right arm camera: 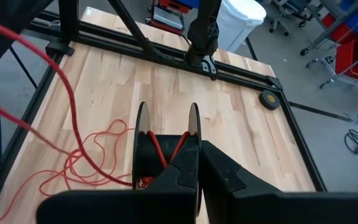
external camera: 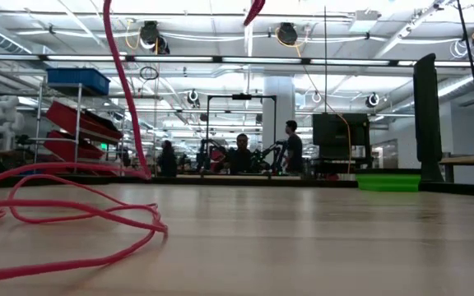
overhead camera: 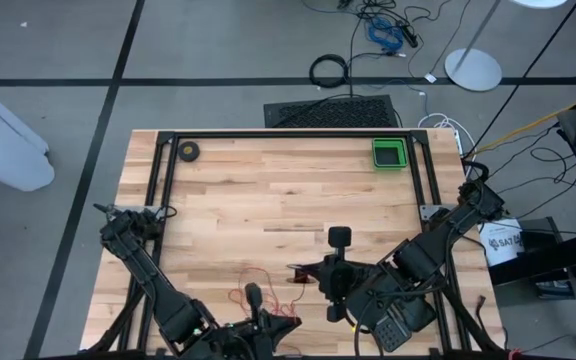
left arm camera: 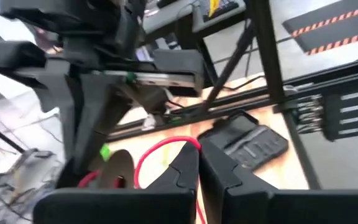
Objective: Coil cords
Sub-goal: Coil the red wire on the black spool
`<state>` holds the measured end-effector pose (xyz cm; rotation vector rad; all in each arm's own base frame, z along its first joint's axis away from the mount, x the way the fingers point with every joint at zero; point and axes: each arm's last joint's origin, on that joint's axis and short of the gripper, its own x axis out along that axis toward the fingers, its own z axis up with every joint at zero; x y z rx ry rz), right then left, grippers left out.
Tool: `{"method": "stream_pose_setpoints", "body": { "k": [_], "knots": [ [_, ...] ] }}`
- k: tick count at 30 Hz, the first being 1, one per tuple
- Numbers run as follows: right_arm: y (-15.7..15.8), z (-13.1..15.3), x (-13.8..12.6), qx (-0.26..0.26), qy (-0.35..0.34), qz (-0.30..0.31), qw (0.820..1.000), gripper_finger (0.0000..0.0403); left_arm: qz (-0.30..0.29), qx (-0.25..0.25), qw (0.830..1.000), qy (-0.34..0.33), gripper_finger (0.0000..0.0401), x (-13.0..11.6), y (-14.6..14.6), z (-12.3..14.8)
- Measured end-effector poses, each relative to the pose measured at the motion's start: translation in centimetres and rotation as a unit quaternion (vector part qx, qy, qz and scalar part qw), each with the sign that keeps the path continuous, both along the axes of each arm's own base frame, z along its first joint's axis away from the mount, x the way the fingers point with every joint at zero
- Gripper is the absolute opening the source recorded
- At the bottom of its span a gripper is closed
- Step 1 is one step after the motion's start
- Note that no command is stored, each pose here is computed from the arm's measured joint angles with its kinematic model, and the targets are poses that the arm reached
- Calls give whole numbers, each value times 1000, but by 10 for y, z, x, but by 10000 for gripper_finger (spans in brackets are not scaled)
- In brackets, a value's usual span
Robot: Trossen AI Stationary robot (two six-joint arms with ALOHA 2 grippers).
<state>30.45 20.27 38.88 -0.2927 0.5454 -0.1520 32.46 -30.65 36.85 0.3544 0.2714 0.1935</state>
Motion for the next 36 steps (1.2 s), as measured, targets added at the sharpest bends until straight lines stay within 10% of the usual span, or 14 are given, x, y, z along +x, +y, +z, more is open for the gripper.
{"method": "stream_pose_setpoints", "body": {
  "k": [12, 36],
  "knots": [
    [-5, 12, -10, 20, -17, -8, 1000, 0, -16, -66, 998, 9, 155, -2, -3, -3],
    [1, 17, -35, 10, -9, -16, 1000, 0, 34, -60, 993, 96, 162, -34, 6, -20]
  ]
}}
